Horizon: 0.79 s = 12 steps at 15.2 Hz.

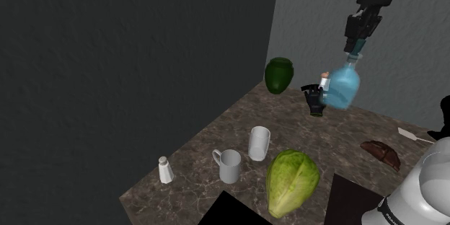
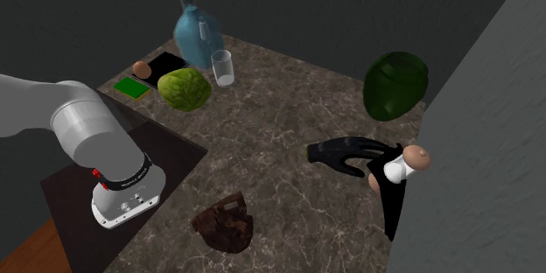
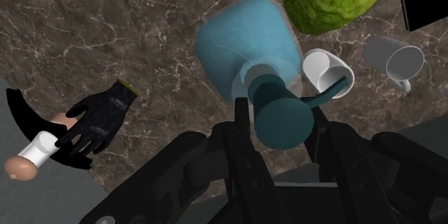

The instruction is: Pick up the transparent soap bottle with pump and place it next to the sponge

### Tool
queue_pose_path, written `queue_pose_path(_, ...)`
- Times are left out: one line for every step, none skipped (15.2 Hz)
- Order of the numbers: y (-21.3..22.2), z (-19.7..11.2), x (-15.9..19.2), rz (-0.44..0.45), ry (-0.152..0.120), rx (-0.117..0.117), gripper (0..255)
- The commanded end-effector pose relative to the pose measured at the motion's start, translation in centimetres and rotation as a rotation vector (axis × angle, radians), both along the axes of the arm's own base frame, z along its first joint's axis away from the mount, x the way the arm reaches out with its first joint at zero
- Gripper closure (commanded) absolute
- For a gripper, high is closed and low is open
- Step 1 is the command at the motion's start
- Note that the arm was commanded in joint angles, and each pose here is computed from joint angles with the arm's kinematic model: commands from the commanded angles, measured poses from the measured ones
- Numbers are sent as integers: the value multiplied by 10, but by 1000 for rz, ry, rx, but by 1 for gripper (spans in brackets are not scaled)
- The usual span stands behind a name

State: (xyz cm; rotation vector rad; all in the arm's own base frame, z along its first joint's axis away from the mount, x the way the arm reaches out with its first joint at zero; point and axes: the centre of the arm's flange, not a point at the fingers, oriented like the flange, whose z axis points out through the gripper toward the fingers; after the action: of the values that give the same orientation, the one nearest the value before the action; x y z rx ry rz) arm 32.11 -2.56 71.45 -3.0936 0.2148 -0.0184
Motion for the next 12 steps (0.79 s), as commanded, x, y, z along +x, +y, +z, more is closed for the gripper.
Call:
queue_pose_path(21,2,-14,-1,0,-1,255)
queue_pose_path(33,2,-21,-1,0,-1,255)
queue_pose_path(44,2,-28,-1,0,-1,255)
queue_pose_path(55,2,-35,-1,0,-1,255)
queue_pose_path(66,2,-42,-1,0,-1,255)
queue_pose_path(77,2,-49,-1,0,-1,255)
queue_pose_path(89,2,-56,-1,0,-1,255)
queue_pose_path(100,2,-63,-1,0,-1,255)
queue_pose_path(111,2,-70,-1,0,-1,255)
queue_pose_path(122,2,-77,-1,0,-1,255)
queue_pose_path(134,2,-84,-1,0,-1,255)
queue_pose_path(145,2,-91,-1,0,-1,255)
